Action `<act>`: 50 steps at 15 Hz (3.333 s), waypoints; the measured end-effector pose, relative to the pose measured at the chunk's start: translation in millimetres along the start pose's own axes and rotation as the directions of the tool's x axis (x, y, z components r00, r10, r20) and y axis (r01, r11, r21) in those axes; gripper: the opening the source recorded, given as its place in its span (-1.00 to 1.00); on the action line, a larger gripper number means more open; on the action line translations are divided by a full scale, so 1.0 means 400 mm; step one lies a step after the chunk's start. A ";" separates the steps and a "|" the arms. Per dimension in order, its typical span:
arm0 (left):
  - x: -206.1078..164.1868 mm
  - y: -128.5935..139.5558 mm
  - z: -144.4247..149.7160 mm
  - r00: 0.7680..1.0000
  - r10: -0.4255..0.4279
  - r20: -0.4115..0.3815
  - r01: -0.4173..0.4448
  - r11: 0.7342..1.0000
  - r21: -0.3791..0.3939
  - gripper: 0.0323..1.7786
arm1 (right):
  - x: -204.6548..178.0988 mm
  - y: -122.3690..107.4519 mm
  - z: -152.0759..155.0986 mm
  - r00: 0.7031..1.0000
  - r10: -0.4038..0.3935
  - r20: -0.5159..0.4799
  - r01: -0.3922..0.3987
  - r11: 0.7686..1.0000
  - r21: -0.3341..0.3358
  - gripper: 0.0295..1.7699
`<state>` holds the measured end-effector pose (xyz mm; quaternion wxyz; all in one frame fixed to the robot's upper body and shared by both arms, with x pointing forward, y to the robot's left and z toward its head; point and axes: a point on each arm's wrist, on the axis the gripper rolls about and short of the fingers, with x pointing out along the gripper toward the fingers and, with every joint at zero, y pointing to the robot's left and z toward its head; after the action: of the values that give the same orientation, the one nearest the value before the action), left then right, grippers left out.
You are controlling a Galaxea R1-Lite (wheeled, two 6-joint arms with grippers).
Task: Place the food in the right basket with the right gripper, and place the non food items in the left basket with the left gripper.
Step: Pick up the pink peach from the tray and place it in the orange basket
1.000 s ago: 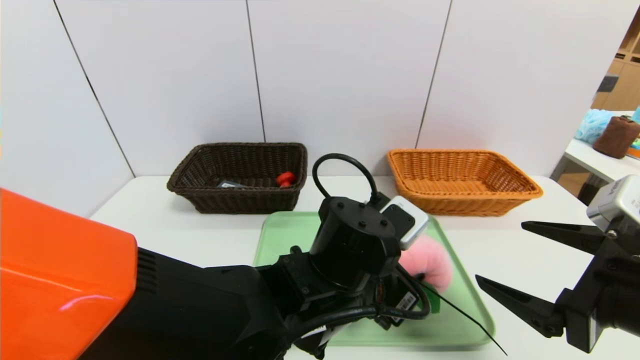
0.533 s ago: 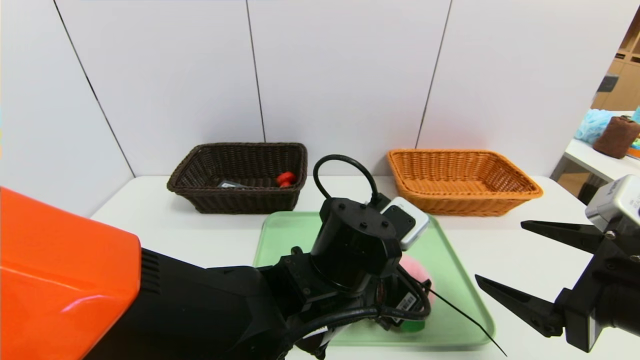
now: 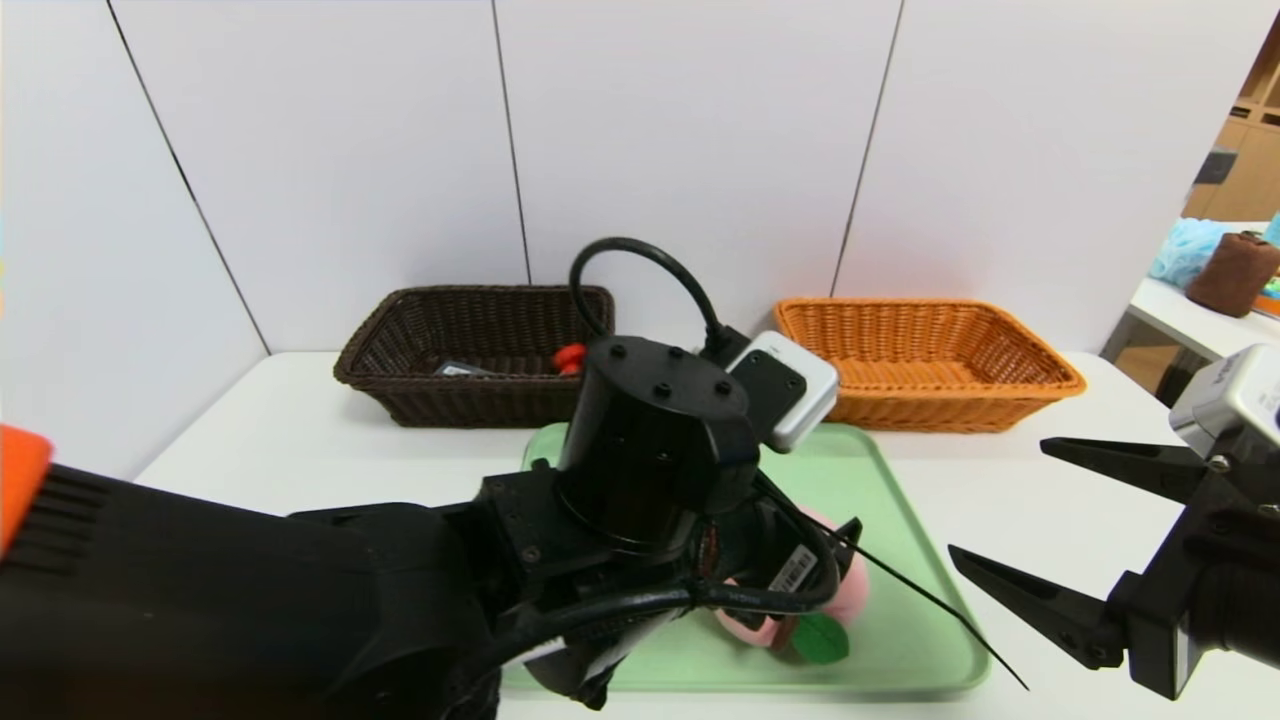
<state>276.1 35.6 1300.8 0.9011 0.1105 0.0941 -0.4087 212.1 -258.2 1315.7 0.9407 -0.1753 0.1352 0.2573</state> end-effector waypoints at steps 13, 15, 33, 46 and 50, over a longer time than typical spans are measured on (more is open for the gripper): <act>-0.354 0.190 -0.072 0.947 0.312 -0.082 -0.317 0.947 -0.052 0.89 | 0.049 0.000 0.040 1.000 0.019 -0.010 -0.019 1.000 -0.004 0.91; -0.391 0.197 -0.085 0.939 0.332 -0.093 -0.338 0.940 -0.056 0.90 | 0.054 0.001 0.039 1.000 0.021 -0.017 -0.021 1.000 -0.004 0.91; -0.431 0.217 -0.081 0.924 0.377 -0.063 -0.381 0.921 -0.078 0.90 | 0.176 -0.003 0.207 0.944 0.141 -0.299 -0.156 0.987 -0.025 -0.98; -0.427 0.217 -0.080 0.926 0.373 -0.062 -0.377 0.923 -0.078 0.90 | 0.170 0.009 0.216 0.944 0.159 -0.287 -0.180 0.983 -0.046 0.54; -0.429 0.216 -0.081 0.925 0.374 -0.063 -0.378 0.923 -0.078 0.90 | 0.165 -0.005 0.221 0.930 0.164 -0.329 -0.212 0.970 -0.117 0.69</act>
<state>227.9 222.8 1324.7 0.9643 0.0958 0.1103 -0.2211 282.6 -195.5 1373.2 0.8618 -0.2707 0.2807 0.3245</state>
